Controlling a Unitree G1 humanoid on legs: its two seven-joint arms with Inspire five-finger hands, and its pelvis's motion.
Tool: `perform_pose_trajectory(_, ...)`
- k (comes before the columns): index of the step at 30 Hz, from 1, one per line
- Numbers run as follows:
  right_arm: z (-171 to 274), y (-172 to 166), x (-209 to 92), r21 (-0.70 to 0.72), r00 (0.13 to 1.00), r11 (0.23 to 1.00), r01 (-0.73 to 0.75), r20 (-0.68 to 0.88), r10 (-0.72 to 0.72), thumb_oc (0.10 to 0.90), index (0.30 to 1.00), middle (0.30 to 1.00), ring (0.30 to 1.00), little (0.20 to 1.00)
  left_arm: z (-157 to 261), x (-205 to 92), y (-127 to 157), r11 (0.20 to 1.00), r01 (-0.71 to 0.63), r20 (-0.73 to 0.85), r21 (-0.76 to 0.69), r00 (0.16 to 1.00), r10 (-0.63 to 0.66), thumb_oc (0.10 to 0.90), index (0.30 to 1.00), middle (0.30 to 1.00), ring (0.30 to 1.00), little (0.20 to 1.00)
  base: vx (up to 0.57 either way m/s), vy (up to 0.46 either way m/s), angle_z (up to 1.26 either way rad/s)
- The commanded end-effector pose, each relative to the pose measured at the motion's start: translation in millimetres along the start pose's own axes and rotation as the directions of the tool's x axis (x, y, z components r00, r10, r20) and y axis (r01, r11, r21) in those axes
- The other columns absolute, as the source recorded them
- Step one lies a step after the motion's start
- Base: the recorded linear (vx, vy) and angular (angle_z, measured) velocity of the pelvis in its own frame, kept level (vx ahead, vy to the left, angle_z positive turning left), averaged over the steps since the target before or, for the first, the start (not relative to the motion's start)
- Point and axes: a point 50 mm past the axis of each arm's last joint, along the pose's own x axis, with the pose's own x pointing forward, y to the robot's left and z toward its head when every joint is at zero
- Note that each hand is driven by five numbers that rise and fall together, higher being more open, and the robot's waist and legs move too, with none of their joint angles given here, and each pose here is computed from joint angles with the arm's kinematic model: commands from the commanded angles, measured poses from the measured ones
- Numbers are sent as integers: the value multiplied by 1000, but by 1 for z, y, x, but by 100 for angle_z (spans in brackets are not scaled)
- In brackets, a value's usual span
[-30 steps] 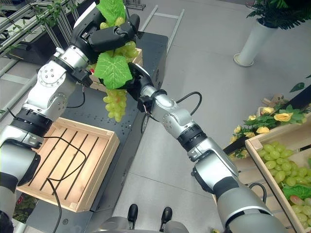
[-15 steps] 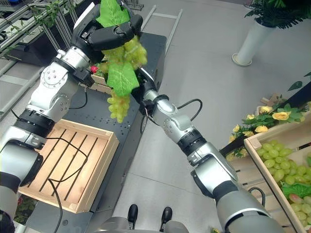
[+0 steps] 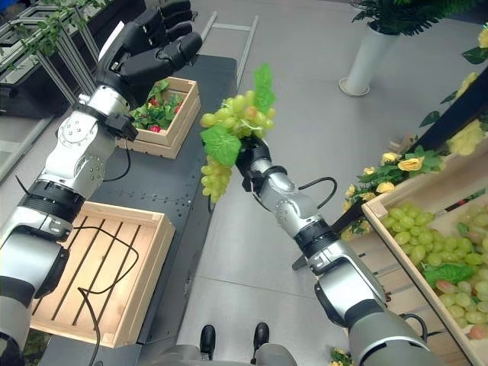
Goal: Pick up the fruits from the basket on one side to the basket on the other side
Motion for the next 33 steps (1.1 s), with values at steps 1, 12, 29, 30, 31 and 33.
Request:
perform_pose_trajectory(1, 13, -10, 0, 18, 989, 999, 43, 139, -45, 400, 300, 300, 300, 300, -8, -13, 25, 980, -165, 72, -107, 982, 173, 800, 900, 900, 900, 900, 13, 31, -16)
perform_pose_trajectory(12, 22, -11, -30, -197, 977, 979, -51, 195, 90, 400, 300, 300, 300, 300, -46, -55, 24, 958, -287, -12, -15, 958, 287, 800, 900, 900, 900, 900, -5, 24, -14)
perform_pose_trajectory(29, 54, 12, -68, -387, 882, 853, -349, 171, 439, 400, 300, 300, 300, 300, -131, -121, 7, 898, -437, -348, -47, 850, 396, 800, 900, 900, 900, 900, -5, 63, -20)
perform_pose_trajectory(30, 56, 14, -69, -386, 874, 846, -367, 168, 456, 400, 300, 300, 300, 300, -131, -121, 6, 897, -440, -350, -46, 848, 398, 800, 900, 900, 900, 900, -10, 48, -20)
perform_pose_trajectory(31, 57, 14, -70, -382, 870, 844, -377, 167, 465, 400, 300, 300, 300, 300, -132, -122, 6, 896, -441, -352, -47, 847, 398, 800, 900, 900, 900, 900, -13, 58, -8)
perform_pose_trajectory(33, 63, 15, -73, -360, 858, 843, -399, 177, 482, 400, 300, 300, 300, 300, -134, -122, 5, 894, -443, -364, -60, 844, 394, 800, 900, 900, 900, 900, -9, 55, -12)
